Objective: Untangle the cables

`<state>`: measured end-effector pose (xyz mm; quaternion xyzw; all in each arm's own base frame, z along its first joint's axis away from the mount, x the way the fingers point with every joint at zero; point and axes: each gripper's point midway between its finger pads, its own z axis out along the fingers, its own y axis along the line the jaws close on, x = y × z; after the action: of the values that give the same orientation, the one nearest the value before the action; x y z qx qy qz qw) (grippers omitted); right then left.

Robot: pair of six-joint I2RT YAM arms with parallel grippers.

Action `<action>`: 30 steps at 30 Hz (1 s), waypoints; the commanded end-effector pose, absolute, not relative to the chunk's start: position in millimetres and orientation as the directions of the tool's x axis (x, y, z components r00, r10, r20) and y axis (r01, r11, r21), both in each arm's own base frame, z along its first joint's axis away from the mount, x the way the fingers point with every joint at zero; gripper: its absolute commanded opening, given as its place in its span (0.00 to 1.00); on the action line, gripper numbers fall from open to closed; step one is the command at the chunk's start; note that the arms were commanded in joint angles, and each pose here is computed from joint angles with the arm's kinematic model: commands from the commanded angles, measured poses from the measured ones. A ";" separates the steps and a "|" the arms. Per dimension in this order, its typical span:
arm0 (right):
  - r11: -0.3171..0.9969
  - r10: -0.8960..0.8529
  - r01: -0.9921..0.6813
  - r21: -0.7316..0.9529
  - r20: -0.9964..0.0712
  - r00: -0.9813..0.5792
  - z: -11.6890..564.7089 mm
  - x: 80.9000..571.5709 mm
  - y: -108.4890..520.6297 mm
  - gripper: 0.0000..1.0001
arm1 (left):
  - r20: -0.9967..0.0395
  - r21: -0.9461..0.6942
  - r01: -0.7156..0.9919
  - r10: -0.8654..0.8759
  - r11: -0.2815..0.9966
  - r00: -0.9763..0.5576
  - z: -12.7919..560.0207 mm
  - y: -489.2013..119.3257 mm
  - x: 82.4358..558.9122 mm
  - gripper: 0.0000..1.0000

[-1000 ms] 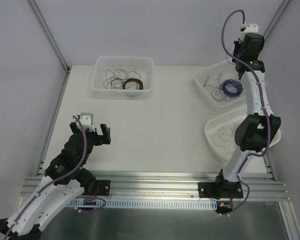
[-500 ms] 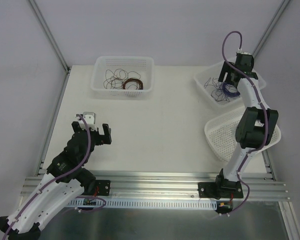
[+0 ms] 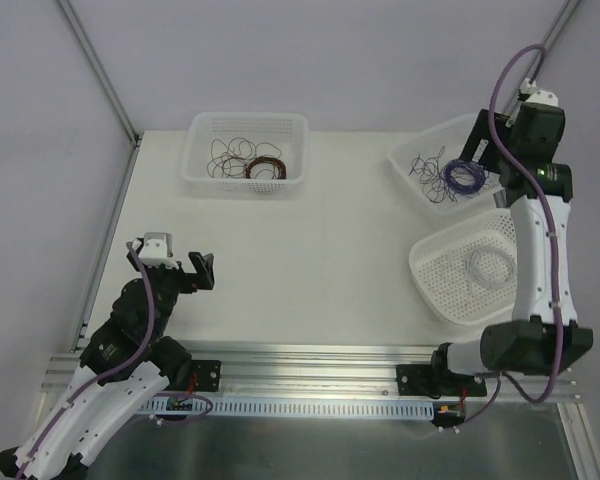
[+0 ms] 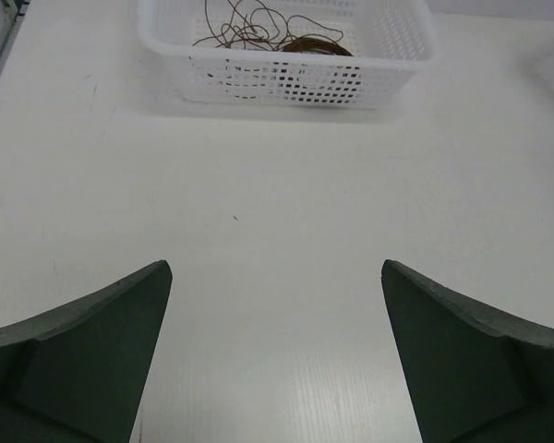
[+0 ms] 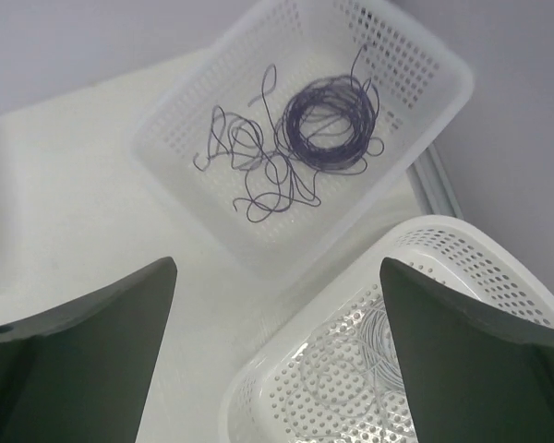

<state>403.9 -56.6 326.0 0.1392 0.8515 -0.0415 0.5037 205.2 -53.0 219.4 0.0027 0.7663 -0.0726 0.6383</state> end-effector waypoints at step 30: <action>0.978 0.145 0.134 0.158 -0.984 0.105 311.6 58.7 -28.6 0.97 | -0.943 -0.333 0.053 -0.334 0.941 -0.001 250.1 -4.0 148.7 0.99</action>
<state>82.6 -20.7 306.7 0.1081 0.7084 0.0154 0.6973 168.5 -15.8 223.9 -0.0713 0.7490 -0.0866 0.6530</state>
